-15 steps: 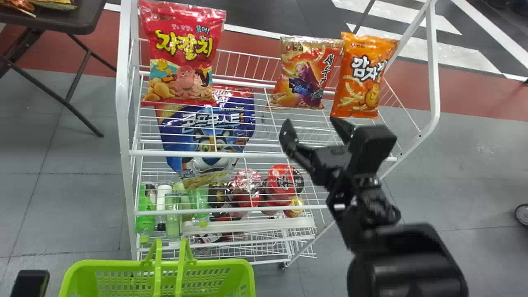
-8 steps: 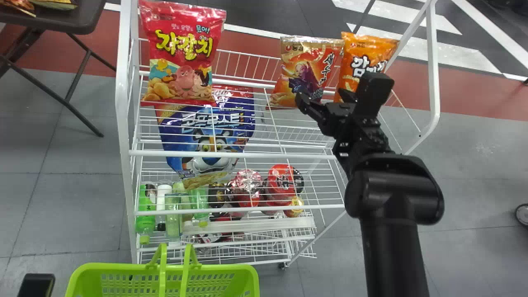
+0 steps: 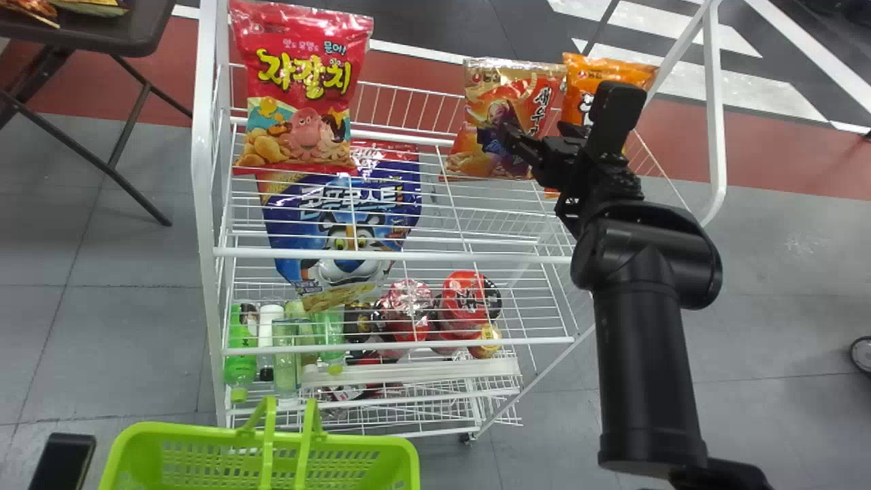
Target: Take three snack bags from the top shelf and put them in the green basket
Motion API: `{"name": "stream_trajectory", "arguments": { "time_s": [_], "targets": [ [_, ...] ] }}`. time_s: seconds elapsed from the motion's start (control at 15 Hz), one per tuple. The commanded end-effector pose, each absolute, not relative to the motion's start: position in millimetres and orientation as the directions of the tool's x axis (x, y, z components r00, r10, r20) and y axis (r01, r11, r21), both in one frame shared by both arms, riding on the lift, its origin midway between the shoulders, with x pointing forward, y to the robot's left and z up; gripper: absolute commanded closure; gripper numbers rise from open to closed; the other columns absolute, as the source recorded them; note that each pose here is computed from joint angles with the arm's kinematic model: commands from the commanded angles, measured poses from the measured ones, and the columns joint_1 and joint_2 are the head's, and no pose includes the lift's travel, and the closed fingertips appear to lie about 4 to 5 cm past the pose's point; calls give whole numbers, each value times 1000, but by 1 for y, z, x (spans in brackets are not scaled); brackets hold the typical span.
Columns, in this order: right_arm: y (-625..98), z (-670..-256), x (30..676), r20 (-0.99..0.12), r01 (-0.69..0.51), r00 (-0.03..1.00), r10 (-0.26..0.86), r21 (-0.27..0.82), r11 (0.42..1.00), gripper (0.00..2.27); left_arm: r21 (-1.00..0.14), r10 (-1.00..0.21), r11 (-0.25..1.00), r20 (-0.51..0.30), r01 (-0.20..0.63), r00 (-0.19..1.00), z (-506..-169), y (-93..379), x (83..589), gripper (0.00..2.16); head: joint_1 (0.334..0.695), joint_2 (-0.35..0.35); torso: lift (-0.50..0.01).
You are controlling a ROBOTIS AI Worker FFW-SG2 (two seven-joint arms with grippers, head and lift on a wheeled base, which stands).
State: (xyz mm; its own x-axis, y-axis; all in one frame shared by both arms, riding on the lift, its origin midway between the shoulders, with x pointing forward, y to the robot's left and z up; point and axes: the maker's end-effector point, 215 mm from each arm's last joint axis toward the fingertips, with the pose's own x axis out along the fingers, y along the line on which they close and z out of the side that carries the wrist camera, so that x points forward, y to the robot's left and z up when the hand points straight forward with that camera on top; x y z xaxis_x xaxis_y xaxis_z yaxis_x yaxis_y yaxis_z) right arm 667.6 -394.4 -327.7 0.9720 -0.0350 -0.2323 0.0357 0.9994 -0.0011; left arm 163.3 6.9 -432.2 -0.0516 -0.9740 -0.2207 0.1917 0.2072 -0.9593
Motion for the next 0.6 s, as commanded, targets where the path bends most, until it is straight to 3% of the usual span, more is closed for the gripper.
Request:
{"name": "stream_trajectory", "arguments": {
  "time_s": [0.0, 0.2, 0.33, 0.53],
  "targets": [
    [-395, -336, 675, -260, 12, 966, -2, 38, 999, 407, -958, -971, 207, -225, 198, -76, -433, 3, 160, 1997, 695, -350, -44],
    [-376, -343, 676, -290, -76, 951, 104, 106, 991, 1659, -957, -970, 211, -230, 198, -75, -434, 3, 160, 1997, 695, -350, -44],
    [-365, -340, 673, -299, -110, 944, 137, 107, 988, 2037, -957, -970, 211, -229, 198, -74, -434, 2, 160, 1997, 695, -350, -44],
    [-355, -333, 653, -282, -115, 950, 135, 87, 990, 2165, -956, -969, 212, -233, 203, -83, -435, -2, 159, 1997, 695, -350, -44]
  ]
}}
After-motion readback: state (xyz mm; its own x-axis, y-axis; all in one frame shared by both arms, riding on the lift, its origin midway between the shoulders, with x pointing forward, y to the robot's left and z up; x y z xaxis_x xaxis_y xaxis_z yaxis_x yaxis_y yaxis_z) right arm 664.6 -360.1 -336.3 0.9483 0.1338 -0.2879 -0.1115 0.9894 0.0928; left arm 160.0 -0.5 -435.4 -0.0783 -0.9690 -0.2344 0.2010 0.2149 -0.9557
